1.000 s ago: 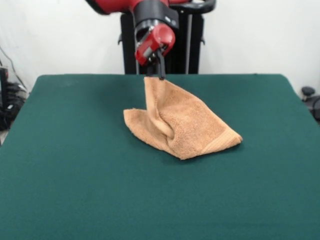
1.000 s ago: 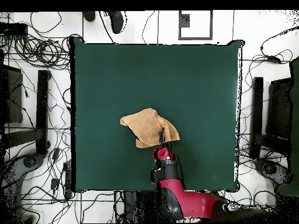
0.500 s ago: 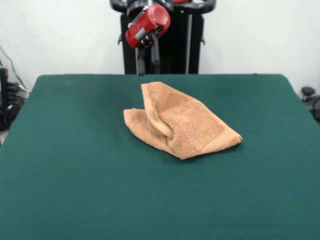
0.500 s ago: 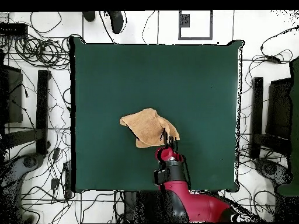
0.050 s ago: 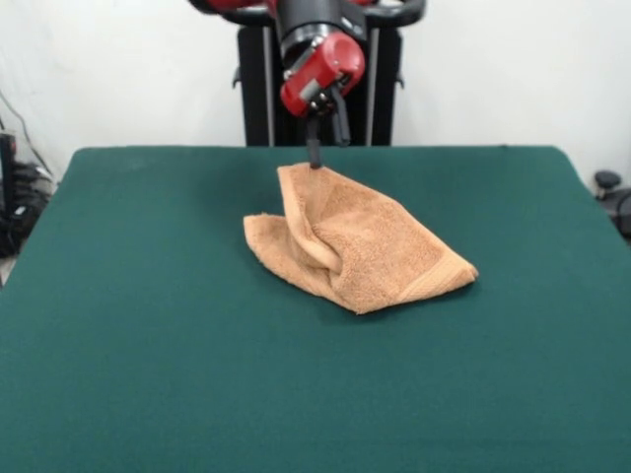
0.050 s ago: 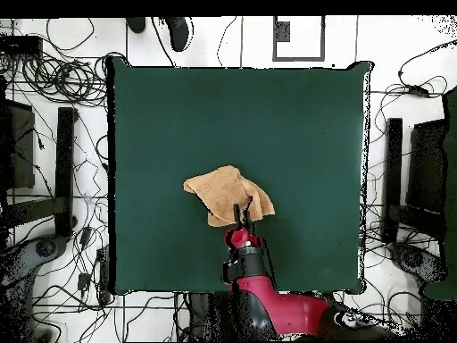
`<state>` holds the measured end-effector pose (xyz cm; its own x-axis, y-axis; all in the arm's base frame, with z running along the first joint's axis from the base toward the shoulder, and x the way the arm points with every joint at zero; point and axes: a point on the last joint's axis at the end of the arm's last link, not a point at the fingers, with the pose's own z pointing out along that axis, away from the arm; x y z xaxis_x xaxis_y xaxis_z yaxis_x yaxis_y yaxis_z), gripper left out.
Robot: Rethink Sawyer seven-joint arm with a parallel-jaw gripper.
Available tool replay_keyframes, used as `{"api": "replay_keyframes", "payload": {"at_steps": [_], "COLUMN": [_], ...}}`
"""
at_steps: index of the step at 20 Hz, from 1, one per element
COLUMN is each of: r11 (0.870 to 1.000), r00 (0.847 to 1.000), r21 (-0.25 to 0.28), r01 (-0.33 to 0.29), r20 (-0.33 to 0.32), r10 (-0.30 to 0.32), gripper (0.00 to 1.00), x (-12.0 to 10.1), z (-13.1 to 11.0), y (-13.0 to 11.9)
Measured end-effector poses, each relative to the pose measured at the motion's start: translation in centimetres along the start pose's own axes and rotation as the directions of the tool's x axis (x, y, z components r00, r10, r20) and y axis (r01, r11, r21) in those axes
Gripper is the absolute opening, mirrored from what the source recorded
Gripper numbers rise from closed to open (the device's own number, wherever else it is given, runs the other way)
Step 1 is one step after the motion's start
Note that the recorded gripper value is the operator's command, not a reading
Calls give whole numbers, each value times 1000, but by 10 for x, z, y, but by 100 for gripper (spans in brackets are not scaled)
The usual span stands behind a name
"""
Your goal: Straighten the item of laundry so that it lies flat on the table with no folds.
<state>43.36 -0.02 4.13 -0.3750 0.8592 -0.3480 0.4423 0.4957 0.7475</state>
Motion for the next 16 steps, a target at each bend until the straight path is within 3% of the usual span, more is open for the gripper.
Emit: {"api": "replay_keyframes", "payload": {"at_steps": [8, 16], "r11": [1000, 999], "r00": [998, 998], "r21": [-7, -47], "r01": [-5, 20], "r20": [-56, -53], "r10": [4, -22], "gripper": [100, 100], "x": [22, 8], "z": [-4, -13], "y": [-5, -5]}}
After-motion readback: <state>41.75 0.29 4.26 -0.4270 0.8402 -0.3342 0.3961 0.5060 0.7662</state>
